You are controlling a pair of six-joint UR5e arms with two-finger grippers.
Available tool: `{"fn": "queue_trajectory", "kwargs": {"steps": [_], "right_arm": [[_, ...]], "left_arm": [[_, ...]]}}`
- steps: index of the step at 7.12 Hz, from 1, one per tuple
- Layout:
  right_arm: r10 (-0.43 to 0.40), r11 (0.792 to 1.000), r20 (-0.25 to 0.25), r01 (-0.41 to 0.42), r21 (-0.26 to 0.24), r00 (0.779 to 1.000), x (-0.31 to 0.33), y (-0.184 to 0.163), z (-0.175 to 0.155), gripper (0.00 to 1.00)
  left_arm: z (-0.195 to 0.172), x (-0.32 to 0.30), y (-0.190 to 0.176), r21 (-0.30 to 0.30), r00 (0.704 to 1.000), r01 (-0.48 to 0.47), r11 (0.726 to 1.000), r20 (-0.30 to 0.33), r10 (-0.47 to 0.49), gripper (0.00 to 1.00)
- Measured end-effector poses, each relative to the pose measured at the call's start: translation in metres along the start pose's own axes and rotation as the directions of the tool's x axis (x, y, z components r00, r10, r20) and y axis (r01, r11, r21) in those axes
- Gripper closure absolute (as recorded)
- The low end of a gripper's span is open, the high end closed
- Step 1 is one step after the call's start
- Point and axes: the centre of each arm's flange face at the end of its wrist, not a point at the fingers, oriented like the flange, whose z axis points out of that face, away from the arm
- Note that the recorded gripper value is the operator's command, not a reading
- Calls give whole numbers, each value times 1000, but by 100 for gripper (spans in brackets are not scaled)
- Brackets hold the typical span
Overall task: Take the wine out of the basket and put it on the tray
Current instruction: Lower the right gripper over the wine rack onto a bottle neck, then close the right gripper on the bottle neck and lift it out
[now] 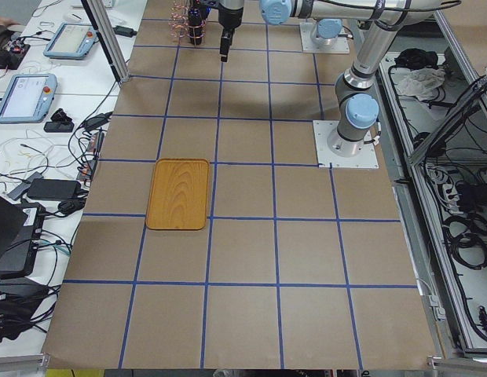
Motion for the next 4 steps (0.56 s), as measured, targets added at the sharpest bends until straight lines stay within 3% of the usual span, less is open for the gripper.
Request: {"fn": "queue_trajectory", "kwargs": {"steps": [2,4], "right_arm": [[4,997,-14,-3,75,1000,-1,12,-59,70],[2,998,-13,-1,70,1000,-7,40,-105,75]], "left_arm": [[-1,-2,0,0,1000,4,1000,2,-4,0],[-3,-3,-1,3,1000,7,1000,2,-7,0]]}}
